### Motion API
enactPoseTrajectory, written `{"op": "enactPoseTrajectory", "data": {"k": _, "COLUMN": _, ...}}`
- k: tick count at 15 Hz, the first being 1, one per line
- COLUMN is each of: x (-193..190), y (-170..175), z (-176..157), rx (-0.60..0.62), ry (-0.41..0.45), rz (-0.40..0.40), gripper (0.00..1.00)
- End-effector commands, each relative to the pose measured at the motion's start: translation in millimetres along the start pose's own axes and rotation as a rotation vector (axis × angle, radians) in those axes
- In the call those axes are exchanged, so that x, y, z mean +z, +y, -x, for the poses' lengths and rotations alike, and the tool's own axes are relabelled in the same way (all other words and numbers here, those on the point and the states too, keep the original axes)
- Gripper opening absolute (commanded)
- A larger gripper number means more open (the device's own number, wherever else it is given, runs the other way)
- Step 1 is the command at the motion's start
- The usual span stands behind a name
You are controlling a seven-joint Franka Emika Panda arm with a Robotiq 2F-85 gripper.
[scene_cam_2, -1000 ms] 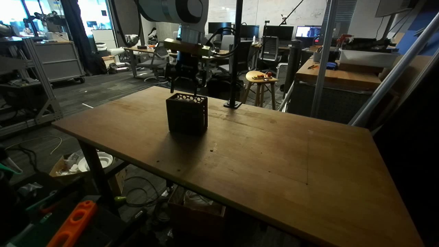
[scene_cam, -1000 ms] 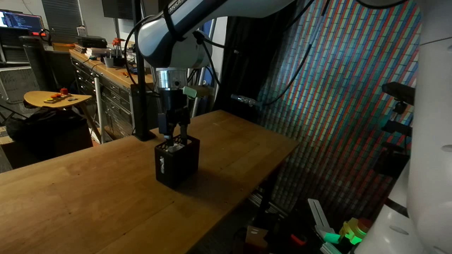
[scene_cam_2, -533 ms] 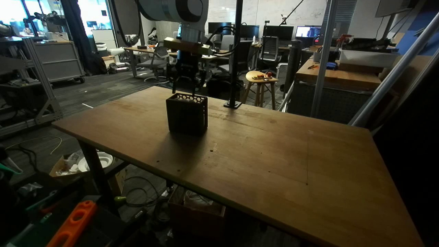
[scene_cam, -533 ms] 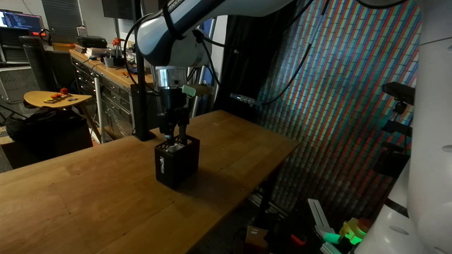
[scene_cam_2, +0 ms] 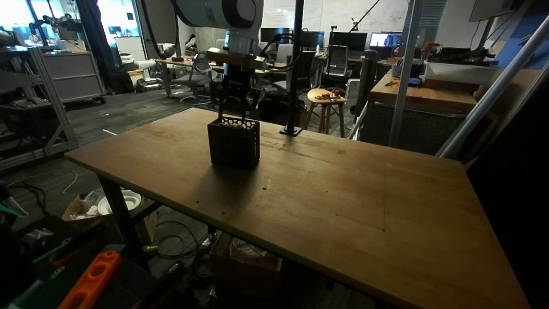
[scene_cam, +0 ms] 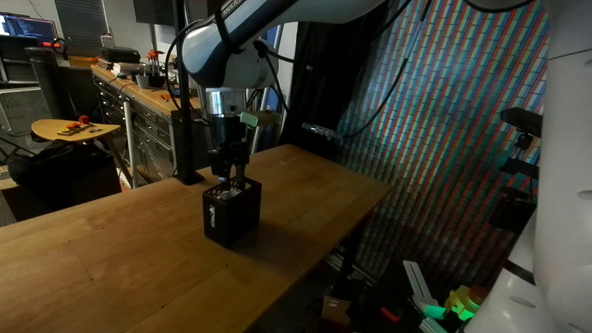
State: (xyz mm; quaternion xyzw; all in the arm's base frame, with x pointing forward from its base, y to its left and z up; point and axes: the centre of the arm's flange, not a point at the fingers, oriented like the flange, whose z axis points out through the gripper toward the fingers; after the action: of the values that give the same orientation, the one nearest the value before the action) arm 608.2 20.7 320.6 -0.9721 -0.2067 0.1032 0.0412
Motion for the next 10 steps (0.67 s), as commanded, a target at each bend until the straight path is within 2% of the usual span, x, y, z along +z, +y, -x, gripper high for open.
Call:
{"op": "enactPoseTrajectory", "data": {"k": 1, "x": -10.9, "y": 4.6, "z": -7.6, "rx": -0.014, "ry": 0.000, "rz": 0.018, "gripper": 0.38}}
{"op": "enactPoseTrajectory", "data": {"k": 5, "x": -10.6, "y": 5.0, "z": -9.6, "rx": -0.018, "ry": 0.003, "rz": 0.016, "gripper": 0.09}}
{"op": "enactPoseTrajectory", "data": {"k": 9, "x": -5.5, "y": 6.1, "z": -10.7, "rx": -0.017, "ry": 0.003, "rz": 0.008, "gripper": 0.03}}
{"op": "enactPoseTrajectory", "data": {"k": 10, "x": -4.0, "y": 6.3, "z": -11.1, "rx": -0.017, "ry": 0.002, "rz": 0.007, "gripper": 0.06}}
